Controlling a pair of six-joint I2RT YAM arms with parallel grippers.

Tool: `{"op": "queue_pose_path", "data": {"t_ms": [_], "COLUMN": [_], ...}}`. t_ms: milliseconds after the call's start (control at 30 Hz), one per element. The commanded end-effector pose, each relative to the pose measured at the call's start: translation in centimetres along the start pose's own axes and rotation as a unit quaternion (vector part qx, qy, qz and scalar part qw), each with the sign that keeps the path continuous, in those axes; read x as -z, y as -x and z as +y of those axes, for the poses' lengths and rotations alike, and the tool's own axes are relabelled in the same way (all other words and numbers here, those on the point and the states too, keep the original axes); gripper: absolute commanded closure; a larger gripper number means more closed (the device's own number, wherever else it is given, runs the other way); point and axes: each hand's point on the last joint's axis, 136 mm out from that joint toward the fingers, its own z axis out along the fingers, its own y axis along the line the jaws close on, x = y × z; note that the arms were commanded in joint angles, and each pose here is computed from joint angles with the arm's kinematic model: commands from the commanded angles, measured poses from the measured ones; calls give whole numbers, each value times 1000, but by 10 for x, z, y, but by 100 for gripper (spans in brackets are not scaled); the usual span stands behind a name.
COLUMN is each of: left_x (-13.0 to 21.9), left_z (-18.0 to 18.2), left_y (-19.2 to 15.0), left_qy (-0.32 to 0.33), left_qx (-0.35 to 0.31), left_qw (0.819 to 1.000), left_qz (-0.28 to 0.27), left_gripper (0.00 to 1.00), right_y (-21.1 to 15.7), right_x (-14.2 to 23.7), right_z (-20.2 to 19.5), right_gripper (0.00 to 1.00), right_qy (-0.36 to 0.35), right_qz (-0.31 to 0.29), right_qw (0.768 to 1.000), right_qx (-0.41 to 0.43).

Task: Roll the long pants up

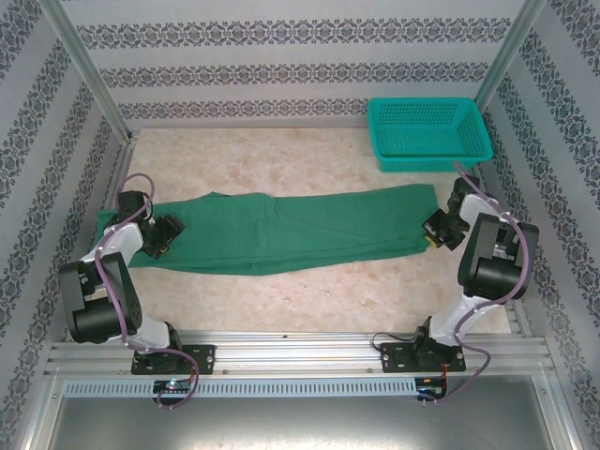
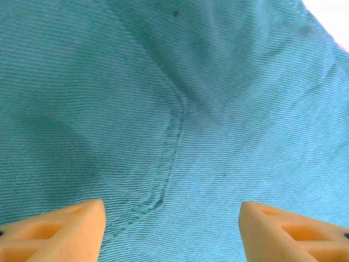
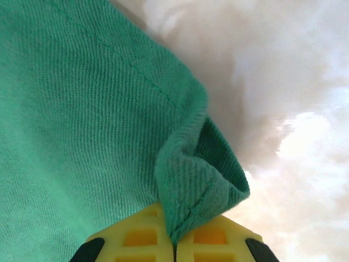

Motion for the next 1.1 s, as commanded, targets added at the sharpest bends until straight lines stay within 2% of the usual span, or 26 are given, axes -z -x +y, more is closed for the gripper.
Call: {"op": "queue_pose_path", "data": {"t_ms": [0,133,333,400,500,567,633,733,900,1067], "left_x": [1,1,-2,-5,-7,-7,-6,-7,-15,-26], "left_z": [-16,-24,-34,-35,-37,-40,-44,-49,-51,-47], "left_y": [5,4,0,-1,-2,-1,-3,-7,-15,-23], "left_qy": [-2,1,7,9,5,-1,-12,-22,-40,-45], "left_qx": [-31,-41,-58,-59,-57,-58,-64,-74,-75,-72], "left_qw": [1000,999,998,998,998,998,998,997,996,996], "left_qz": [-6,-5,0,-1,1,2,6,15,30,41], "left_gripper": [35,35,35,35,35,35,35,35,35,35], "right_y": [22,41,58,55,34,8,-31,-92,-202,-320], "right_x": [27,43,54,54,60,71,87,104,114,90], "right_z": [-15,-49,-88,-74,-24,24,78,143,229,299], "right_gripper": [100,100,100,100,100,100,100,100,100,100], "right_qy": [0,6,16,46,54,59,77,111,149,162], "right_qz": [-68,-98,-109,-106,-110,-122,-137,-134,-96,-21], "right_qw": [997,991,981,982,991,990,978,956,912,864], "right_qx": [-38,-96,-158,-150,-57,37,135,235,370,476]}}
